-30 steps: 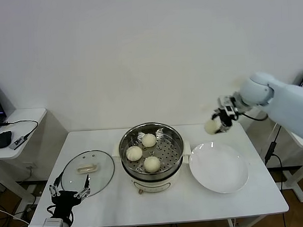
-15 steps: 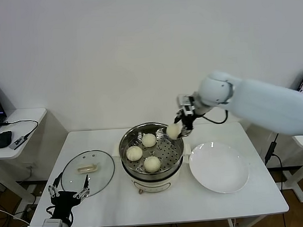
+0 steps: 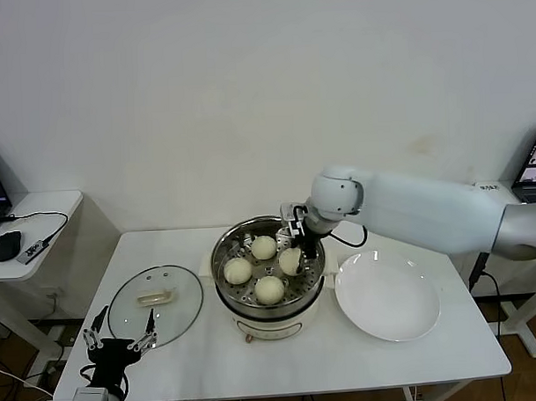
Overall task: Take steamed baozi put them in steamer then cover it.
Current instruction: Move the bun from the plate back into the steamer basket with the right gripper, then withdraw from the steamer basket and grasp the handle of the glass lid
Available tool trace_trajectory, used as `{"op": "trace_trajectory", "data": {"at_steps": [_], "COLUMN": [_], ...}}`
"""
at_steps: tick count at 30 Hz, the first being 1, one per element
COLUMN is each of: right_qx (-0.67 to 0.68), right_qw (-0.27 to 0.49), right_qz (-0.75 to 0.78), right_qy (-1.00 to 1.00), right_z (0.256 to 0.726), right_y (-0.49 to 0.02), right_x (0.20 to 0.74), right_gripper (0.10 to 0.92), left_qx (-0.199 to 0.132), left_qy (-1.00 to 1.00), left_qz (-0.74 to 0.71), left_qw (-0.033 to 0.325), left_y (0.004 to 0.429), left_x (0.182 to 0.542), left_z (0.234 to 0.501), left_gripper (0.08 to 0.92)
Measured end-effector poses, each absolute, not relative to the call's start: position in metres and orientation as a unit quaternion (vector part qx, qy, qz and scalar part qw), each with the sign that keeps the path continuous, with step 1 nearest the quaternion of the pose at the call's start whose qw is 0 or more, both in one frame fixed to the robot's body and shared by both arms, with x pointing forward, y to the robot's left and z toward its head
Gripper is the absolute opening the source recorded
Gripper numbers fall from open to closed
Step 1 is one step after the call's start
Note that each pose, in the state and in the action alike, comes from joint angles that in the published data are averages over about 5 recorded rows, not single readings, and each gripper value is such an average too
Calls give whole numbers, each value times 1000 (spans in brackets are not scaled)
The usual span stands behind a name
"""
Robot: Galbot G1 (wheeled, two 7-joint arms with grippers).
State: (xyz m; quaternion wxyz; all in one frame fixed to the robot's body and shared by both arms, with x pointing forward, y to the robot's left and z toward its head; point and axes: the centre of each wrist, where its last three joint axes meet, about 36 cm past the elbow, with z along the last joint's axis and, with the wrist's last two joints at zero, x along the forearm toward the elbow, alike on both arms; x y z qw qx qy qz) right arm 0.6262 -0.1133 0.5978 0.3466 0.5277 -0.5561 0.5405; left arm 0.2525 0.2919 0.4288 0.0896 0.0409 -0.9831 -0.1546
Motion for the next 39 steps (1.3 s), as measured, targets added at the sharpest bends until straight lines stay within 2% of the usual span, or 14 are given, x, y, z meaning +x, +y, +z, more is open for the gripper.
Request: {"op": "trace_trajectory", "data": {"at_steps": [13, 21, 26, 33, 39], "right_qx": [511, 507, 503, 495, 464], "right_qw": [348, 337, 322, 269, 193], "right_qz": [547, 548, 542, 512, 461], "right_qy": [-564, -574, -591, -648, -731], "right_z": [580, 589, 599, 605, 583], "right_y": [-111, -116, -127, -155, -199], "right_x": [631, 632, 631, 613, 582], "right_gripper": [628, 803, 822, 823, 823], "left_qx": [40, 41, 41, 44, 50], "left_qy": [-983, -983, -983, -983, -984], "left_qz": [-155, -155, -155, -154, -149], "left_qw": [88, 88, 87, 86, 82], "left_y": [292, 292, 292, 294, 294], "left_x": [254, 254, 255, 256, 257], "left_z": [429, 429, 429, 425, 419], "left_gripper": [823, 823, 823, 823, 823]}}
